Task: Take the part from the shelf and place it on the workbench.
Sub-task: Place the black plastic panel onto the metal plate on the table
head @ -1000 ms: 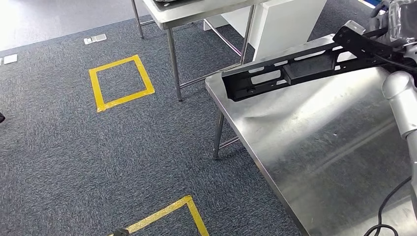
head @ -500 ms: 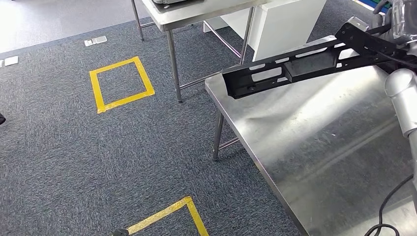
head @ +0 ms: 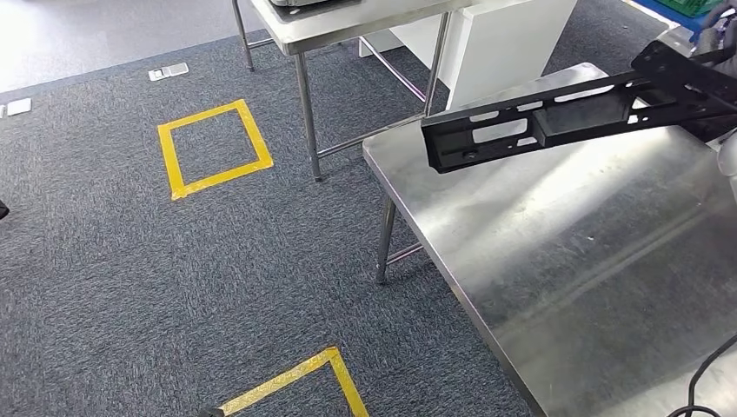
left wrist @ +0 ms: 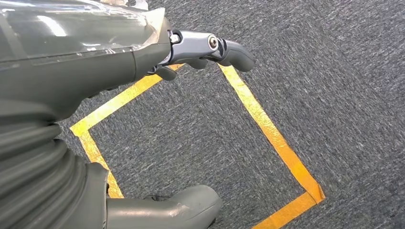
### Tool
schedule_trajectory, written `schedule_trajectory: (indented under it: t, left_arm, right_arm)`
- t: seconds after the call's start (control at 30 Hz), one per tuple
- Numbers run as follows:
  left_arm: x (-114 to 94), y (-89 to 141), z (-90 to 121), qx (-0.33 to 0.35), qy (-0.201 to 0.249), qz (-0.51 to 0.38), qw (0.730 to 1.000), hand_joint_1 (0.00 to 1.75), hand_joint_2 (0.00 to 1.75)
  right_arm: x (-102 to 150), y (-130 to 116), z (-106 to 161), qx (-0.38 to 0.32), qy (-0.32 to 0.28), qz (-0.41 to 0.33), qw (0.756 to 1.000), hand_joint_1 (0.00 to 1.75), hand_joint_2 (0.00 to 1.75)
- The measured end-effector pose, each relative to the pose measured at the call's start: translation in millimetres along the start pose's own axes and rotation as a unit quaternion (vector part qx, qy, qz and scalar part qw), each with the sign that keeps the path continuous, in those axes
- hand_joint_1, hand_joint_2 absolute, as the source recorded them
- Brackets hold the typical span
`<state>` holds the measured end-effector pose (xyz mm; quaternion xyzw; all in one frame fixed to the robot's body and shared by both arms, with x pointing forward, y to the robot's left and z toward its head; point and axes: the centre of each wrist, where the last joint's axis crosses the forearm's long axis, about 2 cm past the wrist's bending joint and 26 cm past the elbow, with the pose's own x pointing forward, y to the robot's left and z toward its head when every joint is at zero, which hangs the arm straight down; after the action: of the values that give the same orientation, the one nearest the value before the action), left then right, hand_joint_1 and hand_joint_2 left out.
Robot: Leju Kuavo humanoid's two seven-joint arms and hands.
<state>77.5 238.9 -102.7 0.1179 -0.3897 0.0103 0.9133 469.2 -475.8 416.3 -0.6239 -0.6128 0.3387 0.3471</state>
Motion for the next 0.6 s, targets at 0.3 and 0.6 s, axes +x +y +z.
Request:
schedule_trajectory:
  t: [0.3, 0.6]
  left_arm:
    - [1.7, -5.2, 0.9, -0.012, -0.025, -0.001, 1.000, 0.00, 1.75]
    - [2.7, -8.7, 1.6, -0.018, -0.027, 0.003, 0.999, 0.00, 1.75]
  right_arm:
    - [-31.3, 9.2, 21.1, 0.007, 0.036, 0.010, 0.999, 1.75, 1.75]
    - [-36.1, 12.1, 25.6, 0.011, 0.041, 0.013, 0.999, 1.75, 1.75]
